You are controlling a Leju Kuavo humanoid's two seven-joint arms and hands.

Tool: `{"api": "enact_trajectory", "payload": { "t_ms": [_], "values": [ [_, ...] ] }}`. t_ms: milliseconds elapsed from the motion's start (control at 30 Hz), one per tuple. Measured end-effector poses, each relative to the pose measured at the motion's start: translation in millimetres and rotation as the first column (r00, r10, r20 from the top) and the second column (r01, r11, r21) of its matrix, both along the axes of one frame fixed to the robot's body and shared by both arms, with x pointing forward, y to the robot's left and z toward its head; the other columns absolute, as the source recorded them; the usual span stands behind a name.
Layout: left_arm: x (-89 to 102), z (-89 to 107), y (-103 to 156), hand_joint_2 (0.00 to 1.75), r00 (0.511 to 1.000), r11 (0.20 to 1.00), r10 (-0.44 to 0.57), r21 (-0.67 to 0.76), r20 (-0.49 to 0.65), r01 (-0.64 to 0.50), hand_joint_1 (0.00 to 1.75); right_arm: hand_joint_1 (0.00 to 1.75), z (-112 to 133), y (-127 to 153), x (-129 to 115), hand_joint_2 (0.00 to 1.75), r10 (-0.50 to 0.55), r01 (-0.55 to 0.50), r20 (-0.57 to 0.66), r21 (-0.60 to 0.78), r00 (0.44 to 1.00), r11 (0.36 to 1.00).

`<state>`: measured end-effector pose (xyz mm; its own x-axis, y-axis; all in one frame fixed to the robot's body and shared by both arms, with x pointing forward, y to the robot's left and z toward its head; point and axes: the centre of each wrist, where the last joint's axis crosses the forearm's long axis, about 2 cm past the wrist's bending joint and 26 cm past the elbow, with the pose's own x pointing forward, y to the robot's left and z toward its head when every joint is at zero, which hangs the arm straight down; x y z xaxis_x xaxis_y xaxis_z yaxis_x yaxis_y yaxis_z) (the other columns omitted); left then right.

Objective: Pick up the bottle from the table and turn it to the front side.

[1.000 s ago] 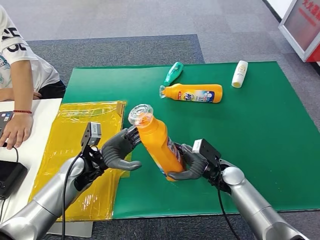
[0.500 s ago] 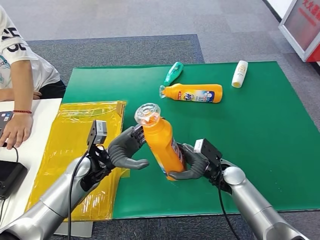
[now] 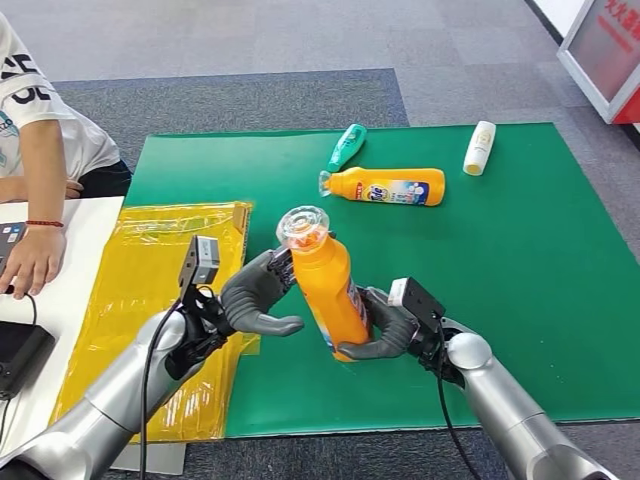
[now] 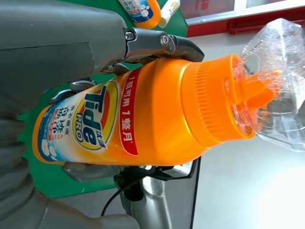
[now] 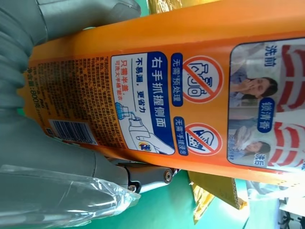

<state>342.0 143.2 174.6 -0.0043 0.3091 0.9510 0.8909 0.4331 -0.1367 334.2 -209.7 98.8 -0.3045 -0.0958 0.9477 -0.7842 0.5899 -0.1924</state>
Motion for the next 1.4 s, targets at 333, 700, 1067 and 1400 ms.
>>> {"api": "enact_trajectory", "payload": {
  "t_ms": [333, 700, 1067, 1400],
  "values": [
    [2.3, 2.2, -1, 1.75, 1.000, 1.000, 0.003, 0.007, 0.008, -0.003, 0.00, 1.75, 0, 0, 0, 1.75, -0.002, 0.002, -0.002, -0.003, 1.000, 1.000],
    [7.0, 2.7, -2, 1.75, 0.999, 0.999, 0.023, 0.039, 0.042, -0.025, 0.00, 1.75, 0, 0, 0, 1.75, 0.025, -0.025, -0.016, -0.001, 1.000, 1.000],
    [9.0, 0.3, -6, 1.75, 0.999, 0.999, 0.014, 0.042, 0.038, -0.015, 0.00, 1.75, 3, 4, 0, 1.75, 0.095, -0.095, -0.024, 0.028, 0.995, 0.995],
    [10.1, -0.3, -4, 1.75, 0.999, 0.999, 0.019, 0.034, 0.041, -0.021, 0.00, 1.75, 17, 17, -4, 1.75, 0.162, -0.162, 0.014, 0.037, 0.987, 0.986]
  ]
}}
